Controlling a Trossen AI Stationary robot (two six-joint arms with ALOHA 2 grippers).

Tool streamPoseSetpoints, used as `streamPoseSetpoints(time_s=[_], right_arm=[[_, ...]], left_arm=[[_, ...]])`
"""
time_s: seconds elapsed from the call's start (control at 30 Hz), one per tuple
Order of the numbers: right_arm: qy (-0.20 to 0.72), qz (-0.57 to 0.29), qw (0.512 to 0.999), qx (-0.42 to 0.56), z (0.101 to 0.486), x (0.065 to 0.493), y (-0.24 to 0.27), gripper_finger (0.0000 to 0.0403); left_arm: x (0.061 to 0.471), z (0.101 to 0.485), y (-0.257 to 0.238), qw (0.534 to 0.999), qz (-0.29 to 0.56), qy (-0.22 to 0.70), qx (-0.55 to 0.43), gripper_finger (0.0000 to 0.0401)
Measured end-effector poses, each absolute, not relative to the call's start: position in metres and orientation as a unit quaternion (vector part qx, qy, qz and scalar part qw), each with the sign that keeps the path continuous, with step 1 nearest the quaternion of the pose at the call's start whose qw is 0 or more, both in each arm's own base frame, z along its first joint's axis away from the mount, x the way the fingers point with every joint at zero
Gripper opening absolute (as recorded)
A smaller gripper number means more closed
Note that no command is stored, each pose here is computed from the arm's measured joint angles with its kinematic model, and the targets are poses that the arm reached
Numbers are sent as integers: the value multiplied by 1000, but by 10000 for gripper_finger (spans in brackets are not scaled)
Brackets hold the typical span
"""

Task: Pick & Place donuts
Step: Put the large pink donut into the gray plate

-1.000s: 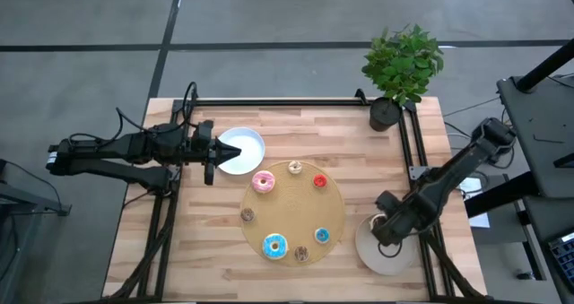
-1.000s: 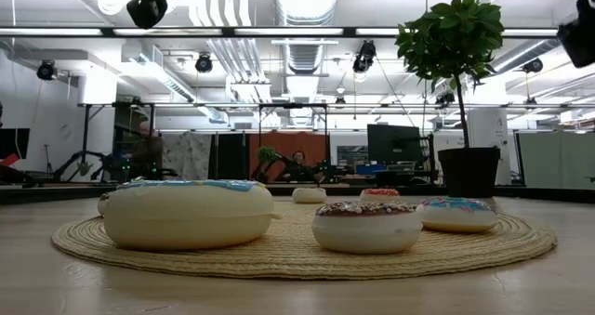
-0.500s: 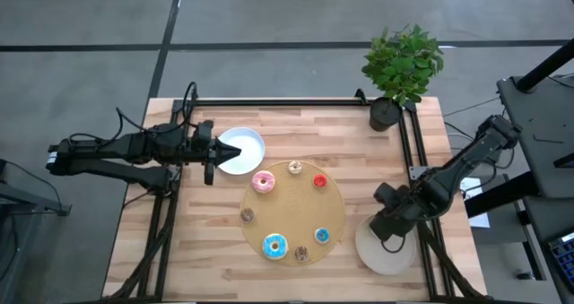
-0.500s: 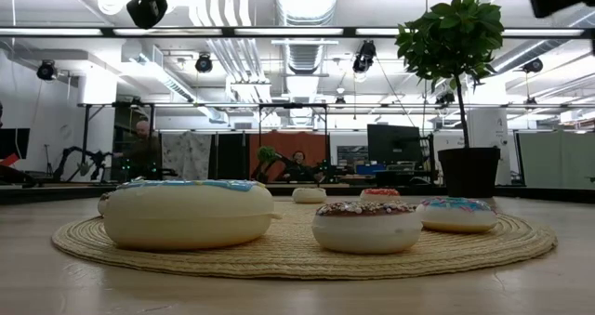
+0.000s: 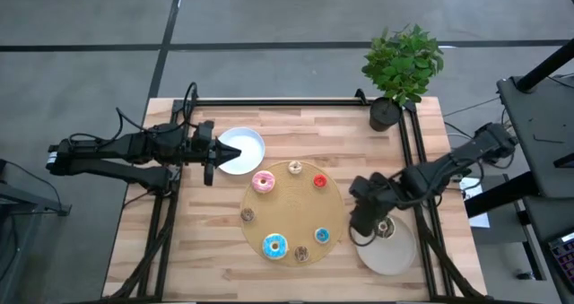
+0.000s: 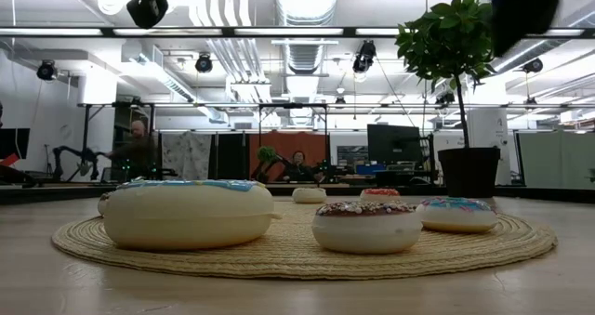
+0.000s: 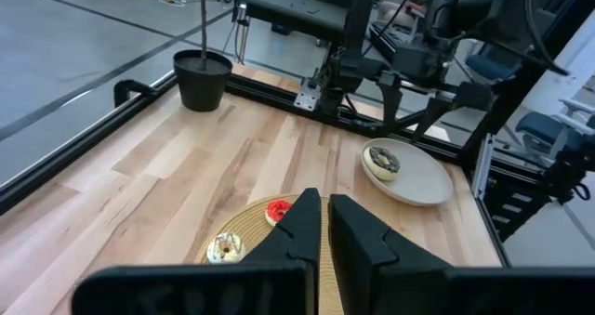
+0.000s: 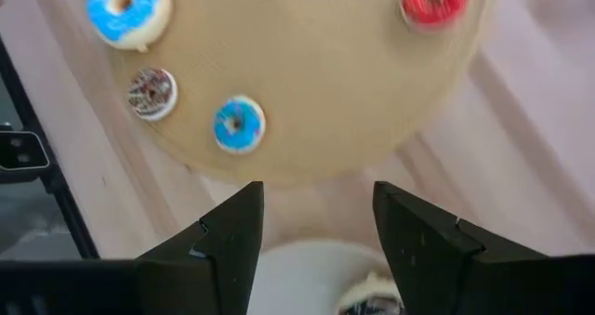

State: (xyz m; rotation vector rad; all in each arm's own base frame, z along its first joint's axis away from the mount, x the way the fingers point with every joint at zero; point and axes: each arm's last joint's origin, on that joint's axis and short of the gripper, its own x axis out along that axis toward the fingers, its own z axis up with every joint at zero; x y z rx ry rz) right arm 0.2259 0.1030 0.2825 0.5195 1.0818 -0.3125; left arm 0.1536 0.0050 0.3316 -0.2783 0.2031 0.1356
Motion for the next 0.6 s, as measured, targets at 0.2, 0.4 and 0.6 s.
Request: streamPoseSetpoints(time_s=[0.2, 0.4, 0.6], right_arm=[[503, -139, 827, 208, 292, 263, 96, 194], [497, -159, 826, 213, 297, 293, 77, 194], [508, -159, 815, 229, 295, 309, 53, 194]], left_arm=[[154, 332, 5, 983, 67, 101, -138, 0], [154, 332, 5, 983, 67, 101, -137, 0], [154, 332, 5, 983, 67, 101, -137, 0]])
